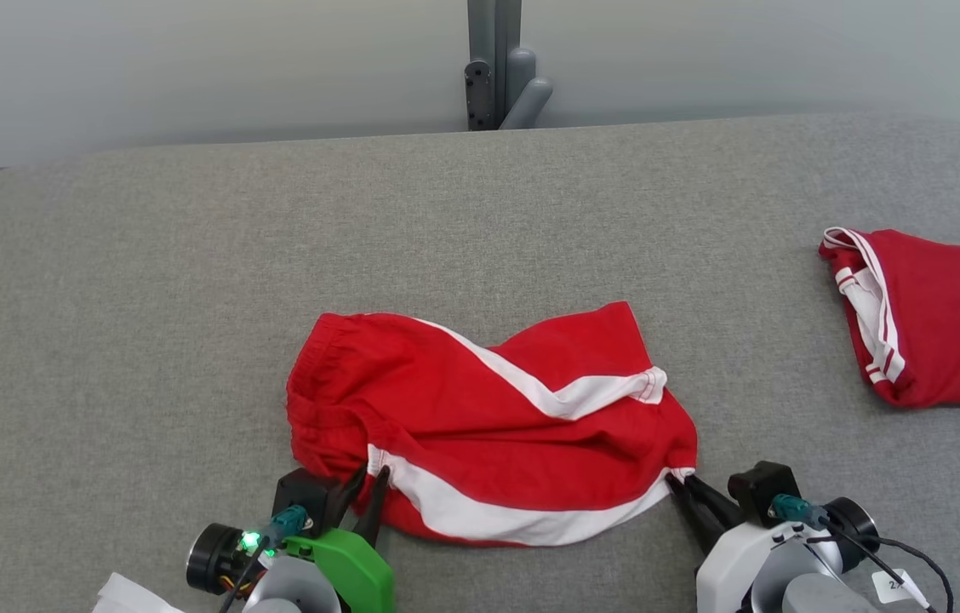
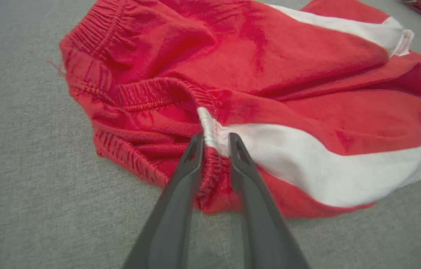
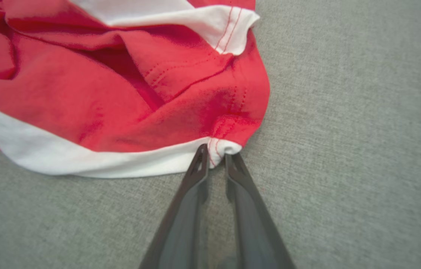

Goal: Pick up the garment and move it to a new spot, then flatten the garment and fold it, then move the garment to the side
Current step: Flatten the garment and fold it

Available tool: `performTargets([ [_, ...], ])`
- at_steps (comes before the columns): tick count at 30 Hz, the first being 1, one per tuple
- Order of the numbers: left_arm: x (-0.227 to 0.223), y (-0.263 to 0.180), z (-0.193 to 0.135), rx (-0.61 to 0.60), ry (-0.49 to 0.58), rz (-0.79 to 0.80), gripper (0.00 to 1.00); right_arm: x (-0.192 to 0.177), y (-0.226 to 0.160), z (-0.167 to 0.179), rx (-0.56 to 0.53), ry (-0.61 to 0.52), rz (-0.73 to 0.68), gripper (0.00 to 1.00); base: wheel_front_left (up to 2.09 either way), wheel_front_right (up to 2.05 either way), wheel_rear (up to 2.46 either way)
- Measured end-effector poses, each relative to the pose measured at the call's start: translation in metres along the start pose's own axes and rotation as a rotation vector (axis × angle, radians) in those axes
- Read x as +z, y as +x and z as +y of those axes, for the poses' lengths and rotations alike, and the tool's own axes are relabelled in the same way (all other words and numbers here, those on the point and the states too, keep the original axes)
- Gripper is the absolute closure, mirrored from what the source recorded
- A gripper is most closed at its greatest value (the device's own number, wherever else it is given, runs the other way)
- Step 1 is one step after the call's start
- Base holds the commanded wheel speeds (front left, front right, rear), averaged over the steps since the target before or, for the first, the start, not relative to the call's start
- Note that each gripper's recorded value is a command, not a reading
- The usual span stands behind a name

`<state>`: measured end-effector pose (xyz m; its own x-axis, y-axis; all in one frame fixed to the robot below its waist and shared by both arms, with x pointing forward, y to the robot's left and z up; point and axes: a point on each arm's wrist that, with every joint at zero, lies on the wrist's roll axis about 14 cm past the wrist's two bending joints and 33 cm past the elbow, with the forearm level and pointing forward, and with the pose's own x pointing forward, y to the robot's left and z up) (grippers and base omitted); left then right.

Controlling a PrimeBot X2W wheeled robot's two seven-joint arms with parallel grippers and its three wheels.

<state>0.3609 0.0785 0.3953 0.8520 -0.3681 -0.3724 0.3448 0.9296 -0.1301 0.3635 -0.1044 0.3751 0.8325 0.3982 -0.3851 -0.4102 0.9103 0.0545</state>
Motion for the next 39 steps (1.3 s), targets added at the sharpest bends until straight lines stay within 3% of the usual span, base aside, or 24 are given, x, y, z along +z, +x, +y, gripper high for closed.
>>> performTargets([
  [2, -0.001, -0.001, 0.001, 0.003, -0.005, 0.003, 0.89, 0.000, 0.000, 0.003, 0.009, 0.000, -0.001, 1.00, 0.00, 0.00, 0.00],
  [3, -0.002, -0.001, 0.001, 0.004, -0.007, 0.005, 1.00, 0.000, 0.000, 0.003, 0.011, 0.001, -0.002, 1.00, 0.00, 0.00, 0.00],
  [13, 0.002, -0.006, -0.002, -0.001, -0.068, -0.018, 1.00, 0.011, -0.001, 0.002, 0.014, 0.036, -0.041, 1.00, 0.00, 0.00, 0.00],
  [22, 0.037, -0.016, -0.010, -0.027, -0.184, -0.129, 1.00, 0.057, -0.018, -0.029, -0.053, 0.091, -0.210, 1.00, 0.00, 0.00, 0.00],
  [29, 0.087, -0.033, -0.027, -0.109, -0.280, -0.255, 1.00, 0.106, -0.040, -0.044, -0.084, 0.146, -0.373, 1.00, 0.00, 0.00, 0.00],
  [39, 0.171, -0.072, -0.039, -0.217, -0.303, -0.445, 1.00, 0.183, -0.090, -0.066, -0.106, 0.230, -0.579, 1.00, 0.00, 0.00, 0.00],
])
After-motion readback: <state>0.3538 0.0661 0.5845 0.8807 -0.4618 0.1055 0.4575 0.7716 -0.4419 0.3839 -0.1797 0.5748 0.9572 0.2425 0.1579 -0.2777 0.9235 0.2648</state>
